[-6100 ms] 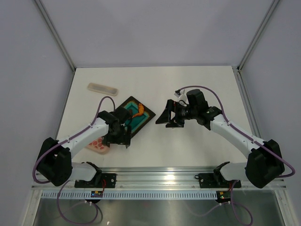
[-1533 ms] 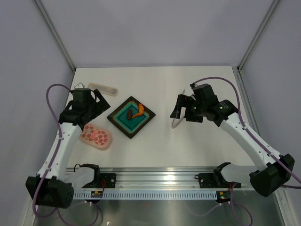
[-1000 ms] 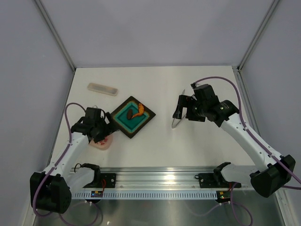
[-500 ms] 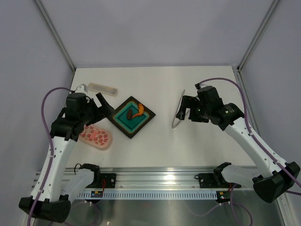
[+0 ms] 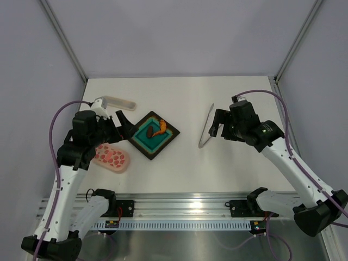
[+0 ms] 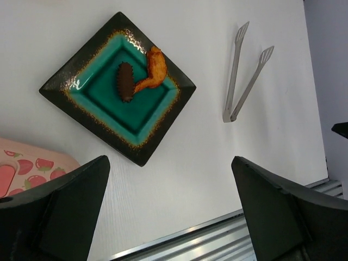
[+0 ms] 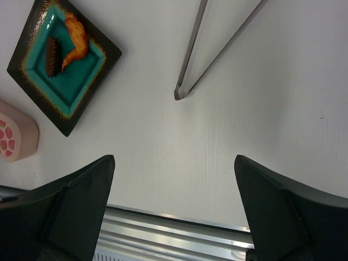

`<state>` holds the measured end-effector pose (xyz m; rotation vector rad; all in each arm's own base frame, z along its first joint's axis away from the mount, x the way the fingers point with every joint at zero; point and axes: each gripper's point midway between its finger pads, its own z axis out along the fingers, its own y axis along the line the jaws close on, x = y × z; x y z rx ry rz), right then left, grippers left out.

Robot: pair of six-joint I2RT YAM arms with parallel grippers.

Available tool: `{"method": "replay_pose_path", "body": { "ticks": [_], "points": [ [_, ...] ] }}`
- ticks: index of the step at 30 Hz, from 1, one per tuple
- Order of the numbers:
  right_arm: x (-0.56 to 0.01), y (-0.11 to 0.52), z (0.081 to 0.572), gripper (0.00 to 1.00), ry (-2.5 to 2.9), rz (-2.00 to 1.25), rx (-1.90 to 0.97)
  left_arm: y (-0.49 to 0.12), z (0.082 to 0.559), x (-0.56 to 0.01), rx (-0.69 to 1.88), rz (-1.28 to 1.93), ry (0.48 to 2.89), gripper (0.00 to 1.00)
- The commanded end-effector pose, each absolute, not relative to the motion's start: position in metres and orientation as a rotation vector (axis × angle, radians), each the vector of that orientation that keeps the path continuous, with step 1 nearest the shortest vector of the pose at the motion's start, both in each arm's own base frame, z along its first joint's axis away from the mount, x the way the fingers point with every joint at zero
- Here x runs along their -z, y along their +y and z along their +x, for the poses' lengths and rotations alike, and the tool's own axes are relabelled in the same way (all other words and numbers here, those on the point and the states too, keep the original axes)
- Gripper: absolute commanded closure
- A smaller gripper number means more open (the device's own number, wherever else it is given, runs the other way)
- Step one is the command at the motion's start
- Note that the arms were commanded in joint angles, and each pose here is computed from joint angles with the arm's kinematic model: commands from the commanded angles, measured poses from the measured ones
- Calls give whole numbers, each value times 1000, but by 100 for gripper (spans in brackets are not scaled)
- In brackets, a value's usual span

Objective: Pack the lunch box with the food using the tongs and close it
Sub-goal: Reset both arms

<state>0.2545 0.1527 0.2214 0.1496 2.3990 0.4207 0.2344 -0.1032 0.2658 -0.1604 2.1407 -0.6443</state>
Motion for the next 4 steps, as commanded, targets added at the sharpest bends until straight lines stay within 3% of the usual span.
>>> {"method": "replay_pose_path", "body": {
  "ticks": [1, 4],
  "points": [
    [-221, 140, 257, 1, 2371, 220, -361, -116, 236, -276, 709, -45, 2109, 1],
    [-221, 142, 257, 0, 2358, 218, -384, -124, 235, -273, 758, -14, 2128, 1]
  ]
}}
